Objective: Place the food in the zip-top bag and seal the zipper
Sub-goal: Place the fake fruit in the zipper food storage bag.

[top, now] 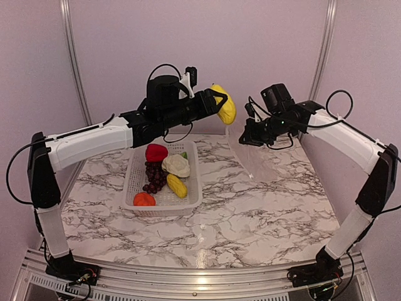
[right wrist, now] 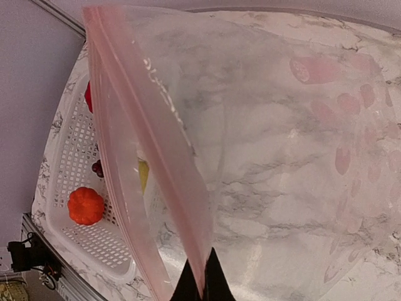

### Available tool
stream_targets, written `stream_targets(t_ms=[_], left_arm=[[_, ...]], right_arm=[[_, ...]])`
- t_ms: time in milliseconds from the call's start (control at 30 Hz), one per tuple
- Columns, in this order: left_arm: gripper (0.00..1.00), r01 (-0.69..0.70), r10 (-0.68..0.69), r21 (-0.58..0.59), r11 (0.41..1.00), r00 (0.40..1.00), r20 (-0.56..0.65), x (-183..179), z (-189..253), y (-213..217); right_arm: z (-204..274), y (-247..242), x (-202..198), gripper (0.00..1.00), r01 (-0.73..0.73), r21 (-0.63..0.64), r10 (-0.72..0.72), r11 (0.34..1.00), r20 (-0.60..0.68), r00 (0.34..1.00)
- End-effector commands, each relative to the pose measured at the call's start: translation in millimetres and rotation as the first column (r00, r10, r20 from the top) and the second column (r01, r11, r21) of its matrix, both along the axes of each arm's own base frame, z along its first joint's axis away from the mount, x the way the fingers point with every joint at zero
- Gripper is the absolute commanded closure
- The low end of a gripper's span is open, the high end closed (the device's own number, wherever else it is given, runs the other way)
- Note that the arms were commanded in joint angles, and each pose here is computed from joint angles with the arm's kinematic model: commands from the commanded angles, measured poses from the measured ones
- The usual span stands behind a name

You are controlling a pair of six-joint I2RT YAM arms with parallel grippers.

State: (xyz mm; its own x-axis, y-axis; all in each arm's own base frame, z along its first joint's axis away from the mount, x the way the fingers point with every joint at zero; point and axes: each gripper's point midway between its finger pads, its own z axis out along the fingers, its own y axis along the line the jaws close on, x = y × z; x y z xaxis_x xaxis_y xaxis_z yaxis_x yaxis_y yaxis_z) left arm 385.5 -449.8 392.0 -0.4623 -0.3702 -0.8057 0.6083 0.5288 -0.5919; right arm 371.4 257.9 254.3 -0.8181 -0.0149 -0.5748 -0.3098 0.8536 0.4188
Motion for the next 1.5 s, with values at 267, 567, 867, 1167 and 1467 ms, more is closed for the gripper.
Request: stream_targets(t_ms=[267,567,867,1167,1467], left_arm=[[0.79,-0.124,0.122,-0.028,0.992,0.99,-0.07,37,-29,-26],[0.83,-0.311,0.325,0.114,0.944,0.935,-0.139,61,-74,-4],[0.8,-0.23,0.239,0.086,0.97,0.962,-0.131,48,-75,-27],[0.52,-0.203,0.21,0.08,0.976,0.974,-0.083,39,-61,-33],[0.08,-0.25,0.25,0.025,0.968,0.968,0.003,31,3,-10]], right_arm=[[38,4,5,1.0,0.008,0.109,-0.007,0.994,-0.008,1.0],[58,-1,5,1.0,0.036,0.156,-0.038,0.987,0.008,0.999],[67,9,9,1.0,0.018,0.229,-0.022,0.973,0.015,1.0],[81,22,20,1.0,-0.003,0.309,0.004,0.951,-0.002,1.0],[67,15,21,1.0,0.024,0.297,-0.019,0.954,-0.019,1.0]])
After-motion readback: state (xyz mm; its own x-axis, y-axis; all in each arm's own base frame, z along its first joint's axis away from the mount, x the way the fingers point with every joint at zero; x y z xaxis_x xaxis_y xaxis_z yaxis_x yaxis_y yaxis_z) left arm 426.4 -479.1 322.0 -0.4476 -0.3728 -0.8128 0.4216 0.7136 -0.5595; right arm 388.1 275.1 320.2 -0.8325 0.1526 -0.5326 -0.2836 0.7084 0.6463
